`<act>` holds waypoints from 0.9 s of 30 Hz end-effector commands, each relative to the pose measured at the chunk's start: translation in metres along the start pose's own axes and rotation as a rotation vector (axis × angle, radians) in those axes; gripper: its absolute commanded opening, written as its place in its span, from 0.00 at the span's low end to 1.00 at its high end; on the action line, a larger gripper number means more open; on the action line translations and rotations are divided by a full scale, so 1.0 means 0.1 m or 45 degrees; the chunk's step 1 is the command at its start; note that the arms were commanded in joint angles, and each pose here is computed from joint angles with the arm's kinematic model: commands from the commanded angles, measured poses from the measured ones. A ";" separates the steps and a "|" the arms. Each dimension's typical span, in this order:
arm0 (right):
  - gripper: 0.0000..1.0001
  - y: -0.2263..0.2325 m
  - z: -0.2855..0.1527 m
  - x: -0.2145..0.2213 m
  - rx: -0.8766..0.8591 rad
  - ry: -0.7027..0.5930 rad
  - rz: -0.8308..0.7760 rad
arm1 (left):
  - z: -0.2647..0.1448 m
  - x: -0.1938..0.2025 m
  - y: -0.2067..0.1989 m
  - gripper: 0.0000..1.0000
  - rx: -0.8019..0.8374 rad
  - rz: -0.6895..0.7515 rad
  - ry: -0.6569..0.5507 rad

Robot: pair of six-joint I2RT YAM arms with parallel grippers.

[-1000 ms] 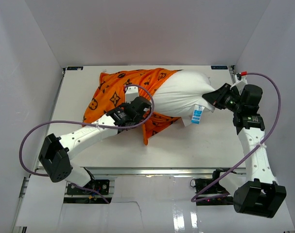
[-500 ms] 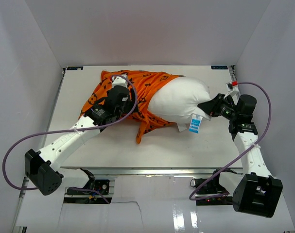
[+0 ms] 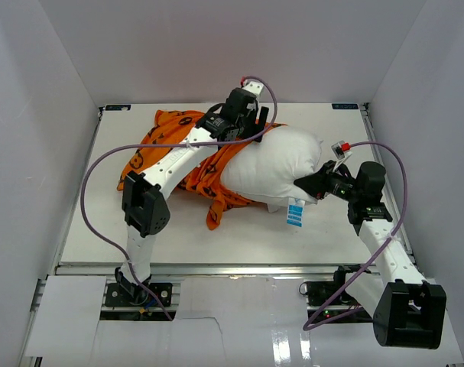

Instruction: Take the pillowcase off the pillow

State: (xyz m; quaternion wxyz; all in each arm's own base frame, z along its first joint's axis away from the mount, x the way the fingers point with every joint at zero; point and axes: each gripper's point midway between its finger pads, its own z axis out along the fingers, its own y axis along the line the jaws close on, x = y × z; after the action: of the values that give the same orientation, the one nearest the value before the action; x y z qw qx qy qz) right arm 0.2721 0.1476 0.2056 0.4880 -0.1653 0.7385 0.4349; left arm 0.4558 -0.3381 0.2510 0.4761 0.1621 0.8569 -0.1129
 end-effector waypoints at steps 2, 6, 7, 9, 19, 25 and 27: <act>0.08 0.07 0.01 -0.20 -0.026 -0.067 -0.135 | -0.08 0.14 0.00 0.85 0.024 0.073 0.093; 0.08 -0.07 -0.01 -0.21 0.083 -0.106 -0.103 | 0.05 0.25 0.27 0.48 -0.127 0.082 0.122; 0.08 -0.11 -0.02 -0.21 0.120 -0.118 -0.094 | 0.09 0.26 0.49 0.30 -0.220 0.065 0.135; 0.08 -0.20 -0.09 -0.27 0.238 -0.180 -0.091 | 0.07 0.17 0.72 0.00 -0.307 -0.002 0.124; 0.08 -0.31 -0.88 -0.75 0.799 -0.627 -0.054 | -0.21 0.05 2.48 0.00 -0.756 -0.240 0.100; 0.08 -0.49 -1.13 -0.74 1.033 -0.648 0.025 | -0.30 0.28 3.00 0.00 -0.879 -0.331 0.150; 0.08 -0.56 -1.26 -0.74 1.140 -0.664 0.052 | -0.37 0.34 3.12 0.00 -0.905 -0.365 0.159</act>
State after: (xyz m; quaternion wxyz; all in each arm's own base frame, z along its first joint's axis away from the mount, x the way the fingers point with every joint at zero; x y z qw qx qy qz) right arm 0.2651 0.0724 0.2168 0.5974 0.0692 0.7594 0.2482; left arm 0.5179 -0.1771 0.2038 0.3981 -0.0067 0.9168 -0.0298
